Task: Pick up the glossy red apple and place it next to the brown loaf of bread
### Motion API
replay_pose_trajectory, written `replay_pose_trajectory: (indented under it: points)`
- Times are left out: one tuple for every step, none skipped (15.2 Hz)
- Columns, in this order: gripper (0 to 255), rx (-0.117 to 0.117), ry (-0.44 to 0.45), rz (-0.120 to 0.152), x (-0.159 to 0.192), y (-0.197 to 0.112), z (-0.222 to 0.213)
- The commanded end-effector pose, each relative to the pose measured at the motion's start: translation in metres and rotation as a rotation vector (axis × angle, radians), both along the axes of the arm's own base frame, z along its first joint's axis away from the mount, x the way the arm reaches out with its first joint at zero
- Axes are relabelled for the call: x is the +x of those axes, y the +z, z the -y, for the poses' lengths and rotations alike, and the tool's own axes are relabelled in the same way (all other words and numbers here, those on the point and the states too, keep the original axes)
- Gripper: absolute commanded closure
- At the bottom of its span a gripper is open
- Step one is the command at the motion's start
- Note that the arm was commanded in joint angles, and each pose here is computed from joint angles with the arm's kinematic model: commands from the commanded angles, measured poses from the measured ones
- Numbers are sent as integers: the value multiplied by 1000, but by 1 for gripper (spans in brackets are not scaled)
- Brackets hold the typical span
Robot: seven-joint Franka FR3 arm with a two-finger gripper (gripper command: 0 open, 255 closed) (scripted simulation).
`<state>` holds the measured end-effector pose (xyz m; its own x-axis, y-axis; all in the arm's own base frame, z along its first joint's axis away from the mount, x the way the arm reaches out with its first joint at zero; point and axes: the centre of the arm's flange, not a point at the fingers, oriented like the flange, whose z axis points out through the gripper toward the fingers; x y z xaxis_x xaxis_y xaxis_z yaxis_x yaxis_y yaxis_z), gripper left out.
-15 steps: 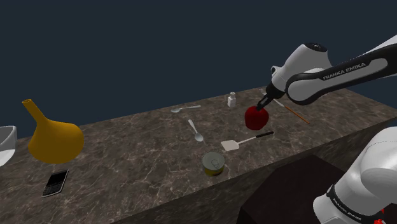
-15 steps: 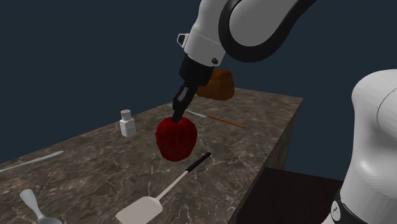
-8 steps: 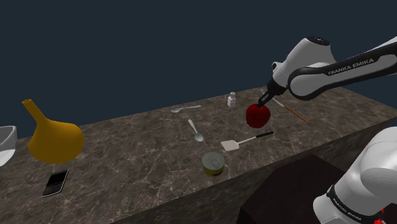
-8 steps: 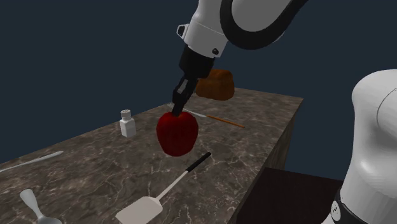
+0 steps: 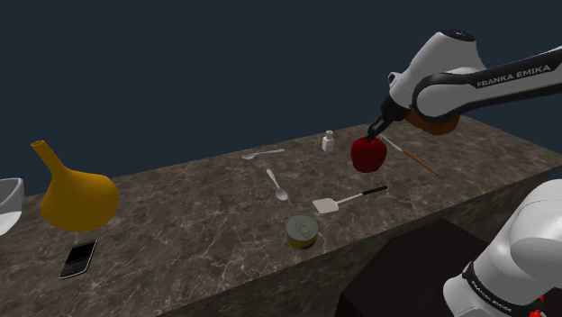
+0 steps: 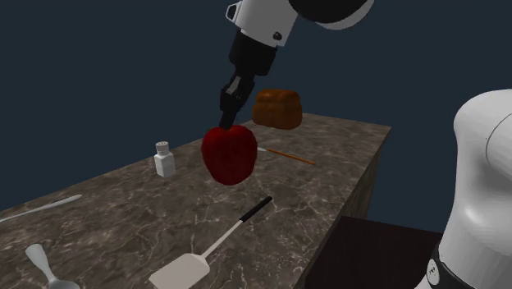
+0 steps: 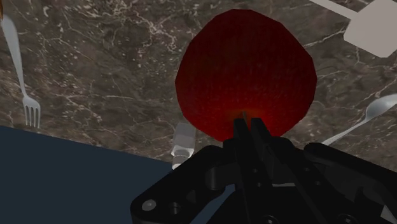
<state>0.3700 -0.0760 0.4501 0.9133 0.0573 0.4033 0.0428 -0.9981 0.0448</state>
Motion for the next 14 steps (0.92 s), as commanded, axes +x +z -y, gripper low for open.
replay_pose_trajectory:
  points:
    - [255, 0, 0, 0, -1, 10, 0]
    - [255, 0, 0, 0, -1, 15, 0]
    - [255, 0, 0, 0, -1, 21, 0]
    - [255, 0, 0, 0, -1, 26, 0]
    - [255, 0, 0, 0, -1, 31, 0]
    - [255, 0, 0, 0, -1, 37, 0]
    - [255, 0, 0, 0, -1, 42, 0]
    - [255, 0, 0, 0, -1, 47, 0]
    - [255, 0, 0, 0, -1, 52, 0]
    - [255, 0, 0, 0, -1, 58, 0]
    - [255, 0, 0, 0, -1, 63, 0]
    - [255, 0, 0, 0, -1, 68, 0]
    - [255, 0, 0, 0, -1, 74, 0]
    - [255, 0, 0, 0, -1, 79, 0]
